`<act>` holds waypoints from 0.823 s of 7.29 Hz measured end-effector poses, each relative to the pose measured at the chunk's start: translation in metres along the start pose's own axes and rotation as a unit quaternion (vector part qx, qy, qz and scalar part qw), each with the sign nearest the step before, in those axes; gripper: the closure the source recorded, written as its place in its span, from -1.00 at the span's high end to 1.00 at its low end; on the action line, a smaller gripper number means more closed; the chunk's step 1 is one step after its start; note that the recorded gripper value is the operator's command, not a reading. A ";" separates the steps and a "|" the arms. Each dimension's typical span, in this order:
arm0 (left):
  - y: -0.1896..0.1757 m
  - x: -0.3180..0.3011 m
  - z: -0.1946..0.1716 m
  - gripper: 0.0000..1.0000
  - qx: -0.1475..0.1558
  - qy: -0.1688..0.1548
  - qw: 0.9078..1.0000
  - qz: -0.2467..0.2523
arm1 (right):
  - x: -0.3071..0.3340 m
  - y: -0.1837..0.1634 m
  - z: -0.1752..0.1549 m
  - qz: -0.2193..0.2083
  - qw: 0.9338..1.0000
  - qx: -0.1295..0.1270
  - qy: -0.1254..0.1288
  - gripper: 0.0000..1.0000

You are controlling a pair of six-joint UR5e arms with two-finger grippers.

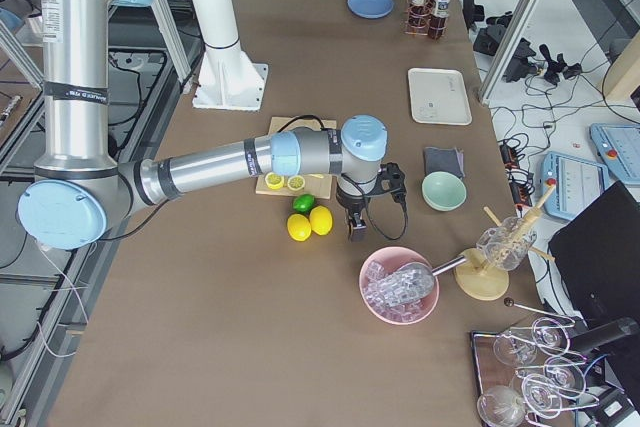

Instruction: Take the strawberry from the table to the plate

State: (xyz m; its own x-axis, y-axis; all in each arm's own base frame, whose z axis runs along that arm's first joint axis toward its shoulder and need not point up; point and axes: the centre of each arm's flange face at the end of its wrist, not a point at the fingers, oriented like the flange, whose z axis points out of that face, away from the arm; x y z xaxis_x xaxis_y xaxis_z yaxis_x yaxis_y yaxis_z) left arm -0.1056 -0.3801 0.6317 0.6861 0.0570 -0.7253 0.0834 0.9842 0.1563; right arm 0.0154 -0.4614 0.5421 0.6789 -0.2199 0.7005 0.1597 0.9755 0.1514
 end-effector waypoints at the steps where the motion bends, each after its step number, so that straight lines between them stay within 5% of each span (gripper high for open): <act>1: 0.008 -0.001 0.002 0.94 0.008 -0.001 1.000 0.008 | -0.001 0.000 -0.001 0.000 1.000 0.001 0.000 1.00; 6: -0.038 0.026 0.085 0.94 -0.026 0.015 0.999 0.022 | -0.003 -0.001 0.000 -0.012 1.000 0.011 -0.005 1.00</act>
State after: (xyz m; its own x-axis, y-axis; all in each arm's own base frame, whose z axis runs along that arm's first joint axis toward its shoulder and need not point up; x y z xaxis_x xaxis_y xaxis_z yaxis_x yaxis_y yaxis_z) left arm -0.0291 -0.4301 0.6638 0.6658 0.1047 -0.7387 0.0153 0.9880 0.1538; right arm 0.0135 -0.4621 0.5397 0.6685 -0.2430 0.7029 0.1604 0.9700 0.1828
